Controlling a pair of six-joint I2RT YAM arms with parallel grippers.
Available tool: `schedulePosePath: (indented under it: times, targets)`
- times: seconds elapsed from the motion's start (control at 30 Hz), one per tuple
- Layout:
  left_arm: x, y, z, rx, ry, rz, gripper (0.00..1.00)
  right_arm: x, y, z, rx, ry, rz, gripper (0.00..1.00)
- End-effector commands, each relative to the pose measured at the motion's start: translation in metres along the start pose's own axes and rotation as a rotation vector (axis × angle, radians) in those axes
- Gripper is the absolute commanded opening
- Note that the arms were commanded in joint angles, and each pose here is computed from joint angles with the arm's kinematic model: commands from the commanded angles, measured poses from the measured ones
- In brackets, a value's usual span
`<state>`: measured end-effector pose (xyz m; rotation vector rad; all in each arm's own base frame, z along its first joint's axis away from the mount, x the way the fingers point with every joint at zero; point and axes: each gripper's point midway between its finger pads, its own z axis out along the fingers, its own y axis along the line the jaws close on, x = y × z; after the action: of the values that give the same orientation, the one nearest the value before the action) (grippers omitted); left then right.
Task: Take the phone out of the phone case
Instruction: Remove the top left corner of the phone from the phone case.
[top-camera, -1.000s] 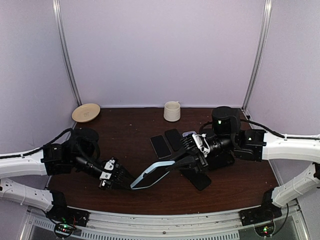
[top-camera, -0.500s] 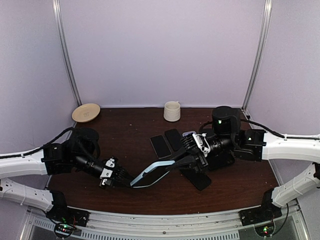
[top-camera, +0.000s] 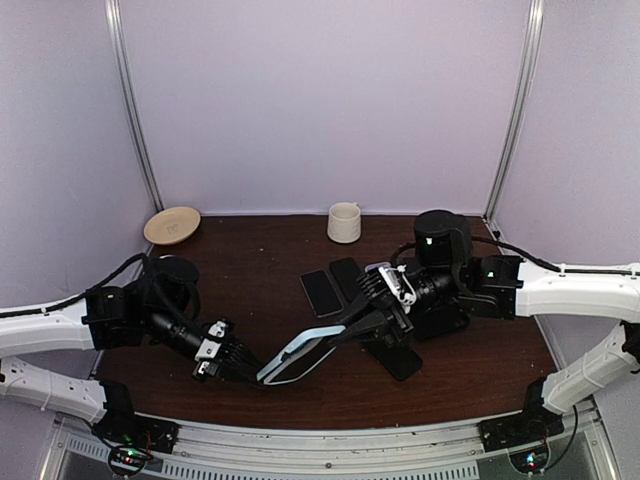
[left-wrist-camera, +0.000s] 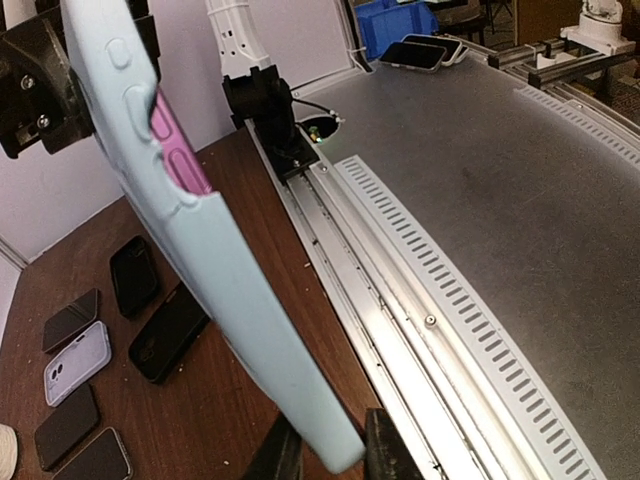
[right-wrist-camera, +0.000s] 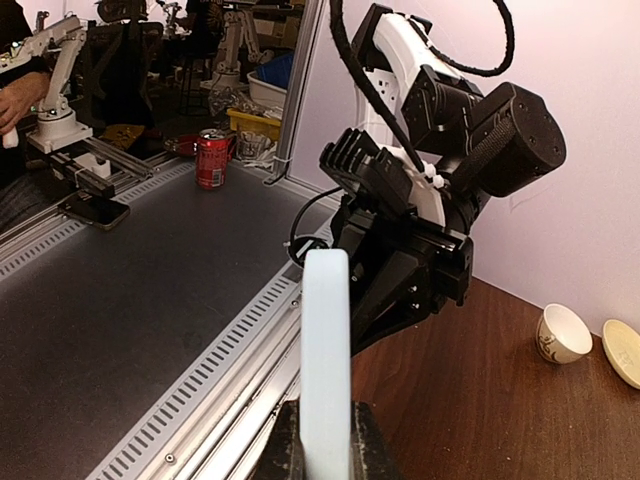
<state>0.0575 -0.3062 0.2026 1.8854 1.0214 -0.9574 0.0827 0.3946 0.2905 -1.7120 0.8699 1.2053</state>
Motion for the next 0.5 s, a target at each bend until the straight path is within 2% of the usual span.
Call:
schedulePosePath:
  times: [0.0,0.47]
  targets:
    - [-0.031,-0.013,-0.005,0.074,-0.138,0.110,0.17,-0.041,0.003,0.002,-0.064,-0.115,-0.106,0.00]
    - [-0.039,-0.030,-0.008,0.163,-0.200,0.105,0.17,-0.047,0.012,0.017,-0.163,-0.130,-0.079,0.00]
